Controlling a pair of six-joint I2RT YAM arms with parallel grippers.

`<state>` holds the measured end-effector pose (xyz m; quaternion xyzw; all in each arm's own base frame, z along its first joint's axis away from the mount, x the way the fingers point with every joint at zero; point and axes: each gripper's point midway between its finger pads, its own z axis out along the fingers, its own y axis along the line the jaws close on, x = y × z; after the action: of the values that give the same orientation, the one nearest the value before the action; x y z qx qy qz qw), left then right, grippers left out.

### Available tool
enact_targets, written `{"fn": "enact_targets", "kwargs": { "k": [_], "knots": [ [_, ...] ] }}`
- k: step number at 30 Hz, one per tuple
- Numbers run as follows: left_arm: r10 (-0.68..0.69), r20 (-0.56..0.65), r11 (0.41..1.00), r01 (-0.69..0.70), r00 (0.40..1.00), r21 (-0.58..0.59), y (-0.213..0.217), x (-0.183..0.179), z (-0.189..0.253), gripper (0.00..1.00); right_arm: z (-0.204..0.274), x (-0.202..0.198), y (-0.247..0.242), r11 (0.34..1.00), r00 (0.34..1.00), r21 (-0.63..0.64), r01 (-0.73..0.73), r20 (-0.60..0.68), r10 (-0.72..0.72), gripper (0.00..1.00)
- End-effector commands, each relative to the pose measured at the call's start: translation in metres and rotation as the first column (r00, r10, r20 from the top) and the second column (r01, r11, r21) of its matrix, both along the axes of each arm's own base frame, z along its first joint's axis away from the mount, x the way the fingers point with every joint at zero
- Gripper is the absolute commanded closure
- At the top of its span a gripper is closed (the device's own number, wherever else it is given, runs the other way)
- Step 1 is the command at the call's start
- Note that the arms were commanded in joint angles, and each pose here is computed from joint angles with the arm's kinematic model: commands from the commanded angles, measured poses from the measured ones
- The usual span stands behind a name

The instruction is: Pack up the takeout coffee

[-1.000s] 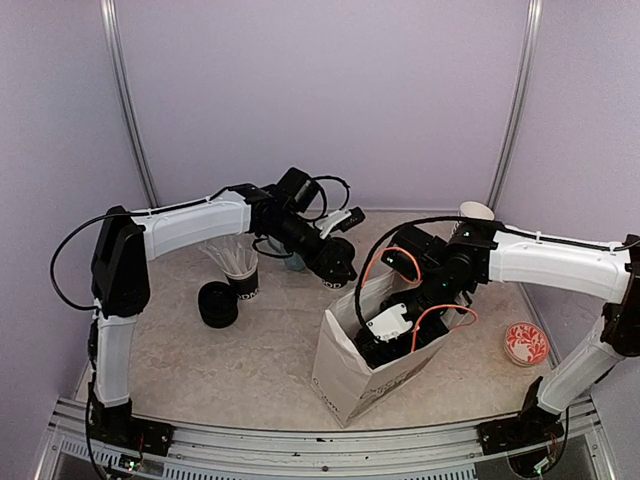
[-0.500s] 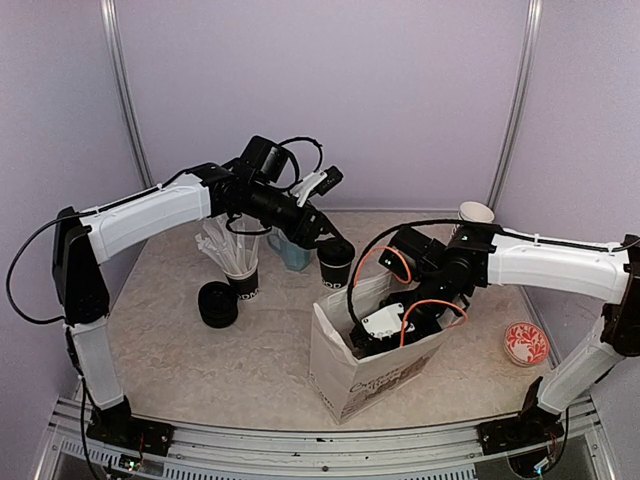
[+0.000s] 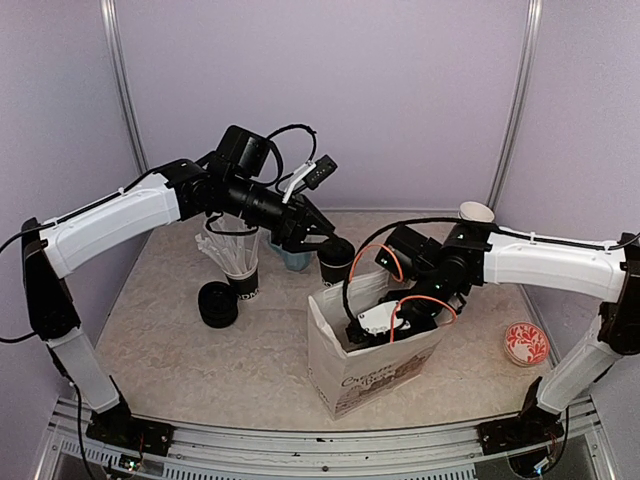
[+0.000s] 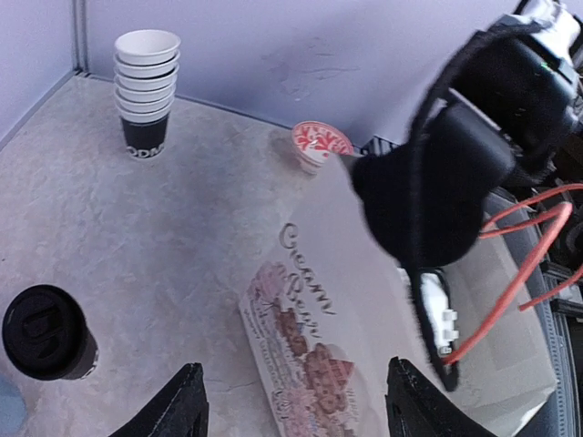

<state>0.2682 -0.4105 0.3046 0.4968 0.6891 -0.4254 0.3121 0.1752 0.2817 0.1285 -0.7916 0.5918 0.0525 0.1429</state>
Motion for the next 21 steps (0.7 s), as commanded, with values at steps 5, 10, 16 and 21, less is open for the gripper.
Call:
{"fn": "enact_targets", "kwargs": {
  "k": [5, 10, 16, 21],
  "knots": [
    [-0.190, -0.038, 0.982, 0.189, 0.981, -0.031, -0.007, -0.061, 0.010, 0.34, -0.017, -0.015, -0.007, 0.997, 0.991, -0.075, -0.002, -0.134, -0.008, 0.38],
    [-0.170, -0.047, 0.985, 0.171, 0.984, 0.010, -0.009, -0.070, 0.004, 0.34, 0.008, -0.013, 0.000, 0.999, 0.993, -0.033, -0.024, -0.118, 0.020, 0.29],
    [-0.146, -0.041, 0.989, 0.147, 0.988, 0.025, -0.002, -0.075, 0.009, 0.33, 0.034, -0.014, 0.011, 0.999, 0.992, 0.030, -0.031, -0.118, 0.034, 0.19],
    [-0.146, -0.067, 0.987, 0.150, 0.987, 0.056, -0.001, -0.083, 0.002, 0.33, 0.047, -0.019, 0.012, 0.997, 0.990, 0.060, -0.039, -0.130, 0.047, 0.12]
  ]
}}
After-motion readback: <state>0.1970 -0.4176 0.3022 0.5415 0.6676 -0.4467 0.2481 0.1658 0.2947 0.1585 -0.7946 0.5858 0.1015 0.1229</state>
